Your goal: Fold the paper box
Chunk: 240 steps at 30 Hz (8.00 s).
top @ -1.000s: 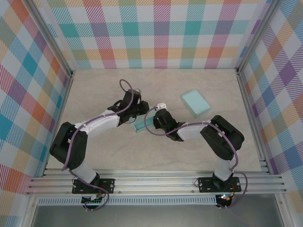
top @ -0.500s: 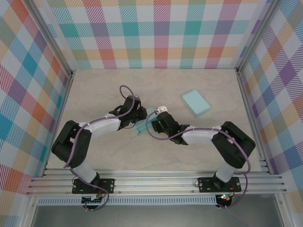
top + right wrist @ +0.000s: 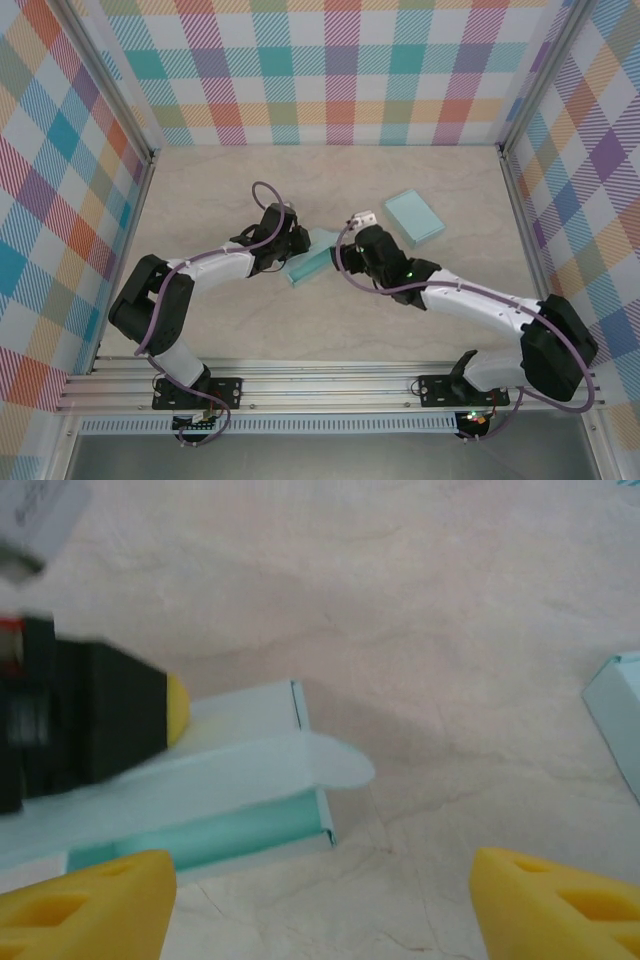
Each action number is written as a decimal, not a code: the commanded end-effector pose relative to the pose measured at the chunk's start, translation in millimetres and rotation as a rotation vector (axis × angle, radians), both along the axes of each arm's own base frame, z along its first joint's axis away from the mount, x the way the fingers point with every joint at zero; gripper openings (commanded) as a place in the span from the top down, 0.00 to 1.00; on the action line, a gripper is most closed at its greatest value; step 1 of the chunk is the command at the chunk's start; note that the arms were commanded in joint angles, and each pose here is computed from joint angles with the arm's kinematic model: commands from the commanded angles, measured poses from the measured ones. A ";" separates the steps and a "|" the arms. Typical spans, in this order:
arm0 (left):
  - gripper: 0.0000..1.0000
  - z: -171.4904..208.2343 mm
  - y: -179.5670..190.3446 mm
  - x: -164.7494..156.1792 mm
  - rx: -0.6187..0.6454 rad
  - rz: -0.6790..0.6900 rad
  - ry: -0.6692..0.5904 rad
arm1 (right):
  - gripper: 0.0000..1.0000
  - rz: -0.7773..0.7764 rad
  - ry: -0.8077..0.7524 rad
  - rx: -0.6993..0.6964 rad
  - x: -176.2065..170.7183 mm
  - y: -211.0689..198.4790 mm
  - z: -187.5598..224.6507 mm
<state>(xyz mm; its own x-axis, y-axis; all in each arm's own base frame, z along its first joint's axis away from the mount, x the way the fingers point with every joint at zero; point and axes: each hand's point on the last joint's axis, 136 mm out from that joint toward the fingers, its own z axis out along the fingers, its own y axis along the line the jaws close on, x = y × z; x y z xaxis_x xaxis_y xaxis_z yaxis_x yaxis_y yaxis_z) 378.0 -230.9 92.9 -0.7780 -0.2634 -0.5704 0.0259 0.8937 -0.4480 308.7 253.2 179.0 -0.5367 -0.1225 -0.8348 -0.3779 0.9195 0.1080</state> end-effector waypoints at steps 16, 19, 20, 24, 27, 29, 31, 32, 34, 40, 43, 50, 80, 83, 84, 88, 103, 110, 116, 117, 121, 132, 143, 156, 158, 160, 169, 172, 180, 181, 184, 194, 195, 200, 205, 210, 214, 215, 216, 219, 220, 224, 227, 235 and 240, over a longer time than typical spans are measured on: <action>0.81 8.4 13.0 0.8 0.022 0.046 -0.038 | 0.25 0.168 0.516 0.147 70.8 51.6 -56.7; 0.80 11.8 14.9 0.6 0.027 0.052 -0.042 | 0.26 0.198 0.562 0.151 60.2 53.5 -78.0; 0.80 12.6 15.4 0.3 0.028 0.054 -0.042 | 0.27 0.200 0.575 0.149 56.8 52.3 -85.0; 0.78 14.9 19.2 -1.3 0.034 0.069 -0.040 | 0.29 0.189 0.602 0.130 46.0 44.2 -109.2; 0.76 19.7 24.9 -3.7 0.041 0.092 -0.040 | 0.30 0.187 0.612 0.131 39.8 40.6 -121.2; 0.72 24.1 31.1 -7.5 0.050 0.113 -0.037 | 0.31 0.187 0.621 0.137 36.2 39.9 -128.7; 0.64 27.9 39.3 -12.6 0.071 0.136 -0.028 | 0.31 0.180 0.629 0.139 34.1 38.6 -134.6; 0.58 29.7 43.9 -16.0 0.084 0.147 -0.023 | 0.32 0.178 0.634 0.140 33.0 38.2 -137.5; 0.50 29.7 52.9 -24.4 0.112 0.164 -0.005 | 0.32 0.174 0.643 0.147 31.2 38.0 -141.4; 0.34 5.9 69.7 -57.4 0.163 0.160 0.105 | 0.32 0.182 0.658 0.196 26.3 42.2 -136.3; 0.33 -10.6 77.7 -69.8 0.190 0.166 0.150 | 0.31 0.182 0.662 0.211 25.1 43.3 -130.1; 0.41 -36.3 67.1 -71.7 0.115 0.129 0.210 | 0.26 0.187 0.671 0.261 26.0 49.4 -118.4; 0.93 -81.8 108.7 -72.8 -0.024 0.098 0.344 | 0.25 0.265 0.796 0.634 25.7 64.5 -125.4; 0.93 -81.8 110.5 -71.8 -0.027 0.096 0.346 | 0.23 0.257 0.795 0.631 24.9 62.5 -127.2; 0.93 -81.7 111.2 -71.4 -0.026 0.097 0.345 | 0.22 0.259 0.796 0.632 24.3 62.7 -127.4; 0.94 -82.3 113.8 -70.9 -0.026 0.102 0.347 | 0.21 0.267 0.800 0.647 23.5 63.8 -125.3; 0.96 -77.7 110.2 -64.9 -0.067 0.097 0.340 | 0.29 0.368 0.843 0.793 17.4 81.4 -115.8; 0.95 -71.6 108.7 -64.1 -0.083 0.097 0.332 | 0.49 0.428 0.816 0.853 18.4 88.3 -102.9; 0.90 -54.6 103.8 -58.2 -0.117 0.087 0.293 | 0.62 0.419 0.817 0.870 18.2 87.7 -97.7; 0.86 -48.8 102.7 -56.0 -0.126 0.086 0.279 | 0.63 0.415 0.816 0.876 18.4 87.5 -95.5; 0.64 -15.6 99.0 -47.5 -0.161 0.070 0.183 | 0.65 0.379 0.829 0.900 18.6 82.5 -86.0; 0.15 119.5 68.5 -67.3 -0.117 -0.249 -0.463 | 0.64 0.183 0.960 0.943 18.0 36.5 -58.8; 0.02 137.8 17.7 -152.3 0.387 -0.746 -1.001 | 0.61 0.109 1.188 0.954 -8.9 13.3 -32.6; 0.02 82.4 -18.6 -134.8 0.823 -0.971 -0.928 | 0.60 0.075 1.319 0.930 -39.3 6.3 -24.1; 0.06 76.7 -19.5 -127.7 0.869 -0.973 -0.906 | 0.60 0.075 1.332 0.930 -41.5 6.1 -24.0; 0.08 71.0 -20.0 -121.4 0.912 -0.973 -0.882 | 0.60 0.076 1.336 0.929 -42.9 5.8 -23.0; 0.30 61.2 -22.3 -114.8 0.987 -1.013 -0.820 | 0.58 0.081 1.337 0.918 -47.1 4.1 -25.2; 0.42 64.3 -21.0 -117.5 0.975 -1.023 -0.800 | 0.55 0.079 1.334 0.914 -47.8 3.5 -27.5; 0.60 61.0 -15.9 -134.4 0.932 -1.117 -0.679 | 0.47 0.066 1.295 0.892 -45.4 0.3 -33.3; 0.61 60.1 -14.9 -135.8 0.932 -1.124 -0.670 | 0.46 0.061 1.292 0.889 -45.0 -0.2 -34.6; 0.67 60.3 -14.7 -141.1 0.914 -1.150 -0.655 | 0.41 0.038 1.261 0.883 -39.9 -6.2 -37.5; 0.73 46.6 -16.9 -164.5 0.659 -1.300 -0.505 | 0.32 -0.098 0.975 0.813 -15.0 -68.6 -21.0; 0.74 45.6 -18.7 -164.6 0.624 -1.315 -0.482 | 0.32 -0.105 0.934 0.775 -15.3 -74.2 -16.9; 0.74 39.1 -26.6 -162.0 0.499 -1.404 -0.369 | 0.34 -0.052 0.748 0.644 -17.6 -86.6 8.5; 0.73 27.1 -25.1 -138.5 0.523 -1.432 -0.295 | 0.36 -0.002 0.625 0.495 -30.1 -88.2 16.1; 0.68 24.5 -27.3 -123.6 0.473 -1.466 -0.246 | 0.36 0.048 0.575 0.350 -39.9 -75.9 2.1; 0.62 19.4 -29.8 -117.7 0.476 -1.486 -0.211 | 0.36 0.080 0.543 0.299 -35.3 -68.3 -6.4; 0.61 17.6 -29.8 -117.6 0.475 -1.488 -0.201 | 0.36 0.090 0.538 0.293 -33.7 -65.7 -7.7; 0.60 16.1 -29.5 -117.1 0.478 -1.488 -0.197 | 0.36 0.102 0.530 0.282 -32.2 -63.5 -8.3; 0.53 11.7 -27.7 -114.4 0.499 -1.481 -0.197 | 0.36 0.130 0.494 0.216 -27.2 -56.8 -9.1; 0.52 10.6 -27.5 -113.4 0.504 -1.479 -0.199 | 0.35 0.140 0.484 0.194 -25.9 -54.4 -9.3; 0.38 10.8 -28.0 -109.8 0.516 -1.469 -0.211 | 0.31 0.168 0.471 0.132 -19.4 -46.2 -11.7; 0.34 16.4 -29.1 -107.8 0.520 -1.461 -0.235 | 0.31 0.192 0.468 0.110 -18.5 -39.6 -11.3; 0.28 65.6 -28.5 -114.9 0.487 -1.370 -0.338 | 0.30 0.229 0.429 0.085 -23.8 -37.2 3.9; 0.32 101.3 -11.3 -98.5 0.484 -1.027 -0.407 | 0.32 0.185 0.421 0.041 -30.4 -49.4 7.3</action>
